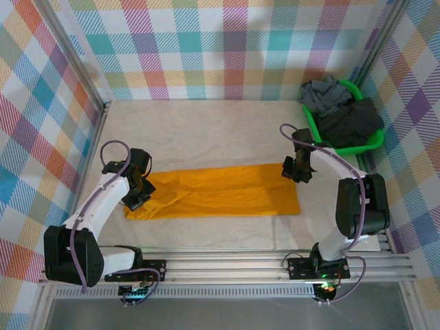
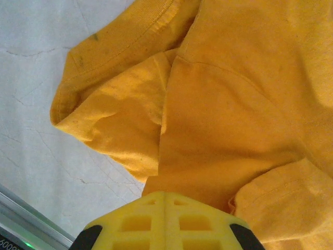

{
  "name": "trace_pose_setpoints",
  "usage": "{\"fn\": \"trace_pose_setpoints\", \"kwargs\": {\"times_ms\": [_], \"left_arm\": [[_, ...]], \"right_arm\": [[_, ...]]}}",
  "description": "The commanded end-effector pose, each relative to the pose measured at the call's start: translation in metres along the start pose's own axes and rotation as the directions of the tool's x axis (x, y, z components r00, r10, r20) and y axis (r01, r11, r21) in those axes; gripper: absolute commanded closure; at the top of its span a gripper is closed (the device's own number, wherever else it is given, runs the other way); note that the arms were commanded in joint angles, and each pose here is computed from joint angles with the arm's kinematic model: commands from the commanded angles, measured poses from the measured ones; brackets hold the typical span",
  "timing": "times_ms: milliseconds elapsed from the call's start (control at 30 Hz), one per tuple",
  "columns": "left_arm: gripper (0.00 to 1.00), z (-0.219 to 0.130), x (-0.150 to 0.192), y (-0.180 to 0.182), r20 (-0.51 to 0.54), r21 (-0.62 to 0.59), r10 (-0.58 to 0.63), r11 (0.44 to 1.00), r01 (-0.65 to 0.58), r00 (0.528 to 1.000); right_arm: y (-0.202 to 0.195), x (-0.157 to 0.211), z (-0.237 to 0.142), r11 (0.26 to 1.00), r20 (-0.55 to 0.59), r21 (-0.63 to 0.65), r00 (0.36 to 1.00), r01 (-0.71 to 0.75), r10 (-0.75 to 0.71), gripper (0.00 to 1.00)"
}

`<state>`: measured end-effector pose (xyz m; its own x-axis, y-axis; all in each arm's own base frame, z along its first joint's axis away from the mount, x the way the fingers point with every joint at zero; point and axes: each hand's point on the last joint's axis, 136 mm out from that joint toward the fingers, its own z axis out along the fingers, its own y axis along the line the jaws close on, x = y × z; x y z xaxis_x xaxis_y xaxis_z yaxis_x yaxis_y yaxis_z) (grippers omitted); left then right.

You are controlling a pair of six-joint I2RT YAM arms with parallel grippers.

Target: Fold and stack the t-shirts

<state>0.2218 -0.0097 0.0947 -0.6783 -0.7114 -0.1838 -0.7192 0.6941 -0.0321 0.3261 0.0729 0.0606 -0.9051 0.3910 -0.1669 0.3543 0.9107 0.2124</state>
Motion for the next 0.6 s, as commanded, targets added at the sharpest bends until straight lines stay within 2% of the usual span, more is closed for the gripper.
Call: {"fn": "trace_pose_setpoints", "kwargs": {"times_ms": [0,200,400,567], "left_arm": [[1.00,0.006,0.000,0.001,-0.016,-0.017,0.012,1.000,-0.012,1.000],[1.00,0.009,0.005,0.007,-0.032,-0.038,0.025,0.999,-0.026,0.999],[1.00,0.013,0.020,0.003,-0.092,-0.026,0.040,0.999,-0.043,0.995],[1.00,0.010,0.043,0.002,-0.152,-0.015,0.125,0.992,-0.129,0.980]], "right_arm": [[0.007,-0.004,-0.003,1.000,0.005,-0.017,1.000,0.001,-0.001,0.82],[0.005,-0.004,-0.003,1.000,0.005,-0.009,1.000,0.010,-0.010,0.82],[0.004,-0.002,-0.003,1.000,0.000,-0.006,1.000,0.018,-0.018,0.82],[0.007,-0.004,-0.005,0.999,0.004,-0.014,1.000,0.030,-0.030,0.82]]}}
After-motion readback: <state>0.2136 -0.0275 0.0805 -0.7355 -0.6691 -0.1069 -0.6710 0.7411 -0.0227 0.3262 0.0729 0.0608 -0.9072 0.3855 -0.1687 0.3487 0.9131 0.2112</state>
